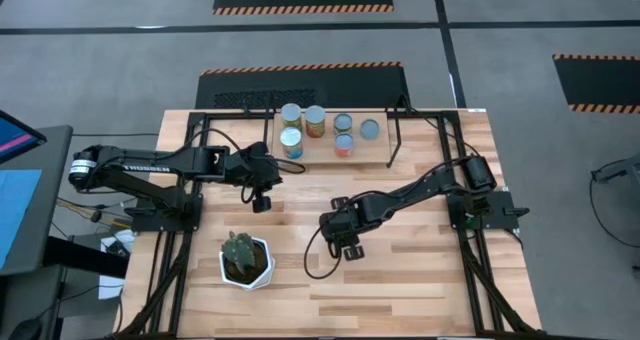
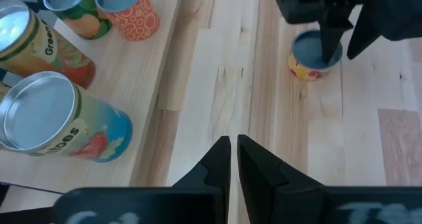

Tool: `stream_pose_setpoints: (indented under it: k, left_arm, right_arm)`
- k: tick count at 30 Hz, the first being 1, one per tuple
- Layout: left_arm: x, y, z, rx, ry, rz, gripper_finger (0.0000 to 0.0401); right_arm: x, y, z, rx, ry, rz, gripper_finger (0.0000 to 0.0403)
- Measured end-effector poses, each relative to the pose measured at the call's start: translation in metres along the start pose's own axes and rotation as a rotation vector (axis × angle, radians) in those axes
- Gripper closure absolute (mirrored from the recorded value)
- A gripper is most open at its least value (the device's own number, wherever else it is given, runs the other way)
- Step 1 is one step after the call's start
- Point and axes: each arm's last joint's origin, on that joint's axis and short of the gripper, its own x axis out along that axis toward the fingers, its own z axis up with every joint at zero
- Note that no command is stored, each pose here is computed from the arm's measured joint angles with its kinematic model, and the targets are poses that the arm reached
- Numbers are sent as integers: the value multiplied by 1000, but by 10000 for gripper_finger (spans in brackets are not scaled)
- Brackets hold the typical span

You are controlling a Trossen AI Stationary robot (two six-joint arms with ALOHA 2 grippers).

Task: Pick and place cans onto a shelf
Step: Put the canned pineapple rings on the shelf

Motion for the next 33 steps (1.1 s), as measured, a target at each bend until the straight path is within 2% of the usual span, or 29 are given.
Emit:
stream_pose_setpoints:
  k: [3,8,9,14,21,24,27,33]
  left_arm:
    - [0,0,0,-2,3,0,383]
    - [0,0,0,-7,1,0,383]
    - [0,0,0,-6,2,0,383]
    - [0,0,0,-3,5,0,383]
    - [0,0,0,18,2,0,383]
    - [0,0,0,18,2,1,383]
    - [0,0,0,26,2,1,383]
    - [0,0,0,30,2,2,383]
  right_arm:
    - [2,-1,-1,57,10,-30,264]
    - [-5,-2,-4,130,25,-73,374]
    - [-8,-2,-4,130,30,-82,385]
    - [-39,-3,-19,117,118,-162,394]
    - [-115,-27,-36,205,59,-273,395]
    - [-143,-45,-42,226,-31,-337,398]
    - [-159,-70,-49,243,-68,-390,396]
    - [-158,-129,-62,291,-47,-460,396]
